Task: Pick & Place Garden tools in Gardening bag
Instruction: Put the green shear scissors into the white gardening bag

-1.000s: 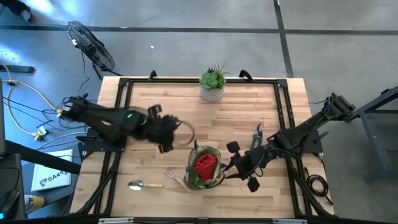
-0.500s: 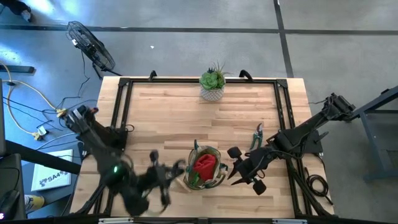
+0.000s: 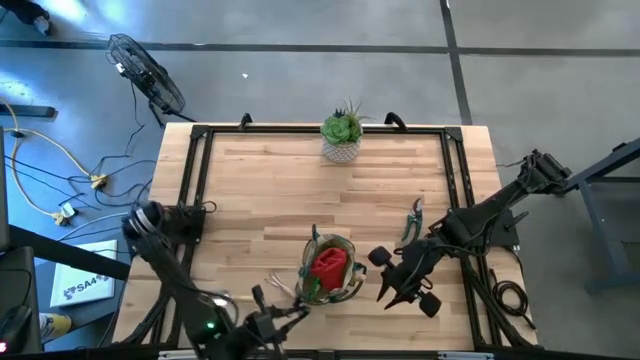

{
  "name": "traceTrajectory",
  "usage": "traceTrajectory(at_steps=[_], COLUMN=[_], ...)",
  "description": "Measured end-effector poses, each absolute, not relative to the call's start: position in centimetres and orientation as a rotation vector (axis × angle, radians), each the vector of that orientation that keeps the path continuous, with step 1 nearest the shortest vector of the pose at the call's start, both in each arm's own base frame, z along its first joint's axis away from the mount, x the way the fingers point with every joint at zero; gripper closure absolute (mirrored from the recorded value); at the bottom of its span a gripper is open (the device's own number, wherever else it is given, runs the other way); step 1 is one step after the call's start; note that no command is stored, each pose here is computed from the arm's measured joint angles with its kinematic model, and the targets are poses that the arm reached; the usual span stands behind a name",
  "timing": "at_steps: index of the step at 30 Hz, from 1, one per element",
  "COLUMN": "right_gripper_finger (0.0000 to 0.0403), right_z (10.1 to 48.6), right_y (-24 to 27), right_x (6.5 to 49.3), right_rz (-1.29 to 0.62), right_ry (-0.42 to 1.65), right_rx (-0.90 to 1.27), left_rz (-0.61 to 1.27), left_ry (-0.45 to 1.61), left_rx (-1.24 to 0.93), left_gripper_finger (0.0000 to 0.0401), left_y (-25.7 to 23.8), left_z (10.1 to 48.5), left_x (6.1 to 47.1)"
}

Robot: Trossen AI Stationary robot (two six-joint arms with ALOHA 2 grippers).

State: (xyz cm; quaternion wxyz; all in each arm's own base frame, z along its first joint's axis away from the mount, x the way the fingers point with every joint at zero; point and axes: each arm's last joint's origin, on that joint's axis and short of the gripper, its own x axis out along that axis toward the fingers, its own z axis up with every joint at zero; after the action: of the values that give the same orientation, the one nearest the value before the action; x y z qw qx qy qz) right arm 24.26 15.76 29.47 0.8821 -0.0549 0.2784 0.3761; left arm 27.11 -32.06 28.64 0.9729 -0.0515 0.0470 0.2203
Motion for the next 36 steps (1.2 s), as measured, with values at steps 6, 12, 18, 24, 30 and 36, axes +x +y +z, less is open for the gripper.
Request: traceTrajectory(at_steps=[6,12,18,24,30,36], right_gripper_finger=[0.0306,0.0306,0.0306,0.0306,0.0306,0.0306], right_z=[29.5,29.4,29.2,29.1,29.0,29.0], right_y=[16.1,16.2,16.2,16.1,16.1,16.1], right_x=[24.0,23.8,23.7,23.6,23.6,23.6], right_rz=[0.821,0.852,0.854,0.852,0.853,0.853], right_ry=[0.582,0.589,0.604,0.625,0.629,0.632], right_rx=[-0.118,-0.127,-0.133,-0.138,-0.141,-0.143], left_rz=[0.525,0.604,0.662,0.707,0.705,0.7], left_ry=[0.03,0.006,-0.001,-0.018,-0.012,-0.005], left_rx=[-0.049,-0.015,0.001,-0.046,-0.03,-0.017], left_gripper_finger=[0.0368,0.0368,0.0368,0.0368,0.0368,0.0368], left_y=[-33.5,-33.8,-33.2,-31.8,-31.8,-32.3], left_z=[27.4,26.6,26.2,26.1,26.1,24.7], left_x=[28.2,28.5,29.3,30.9,30.8,31.1])
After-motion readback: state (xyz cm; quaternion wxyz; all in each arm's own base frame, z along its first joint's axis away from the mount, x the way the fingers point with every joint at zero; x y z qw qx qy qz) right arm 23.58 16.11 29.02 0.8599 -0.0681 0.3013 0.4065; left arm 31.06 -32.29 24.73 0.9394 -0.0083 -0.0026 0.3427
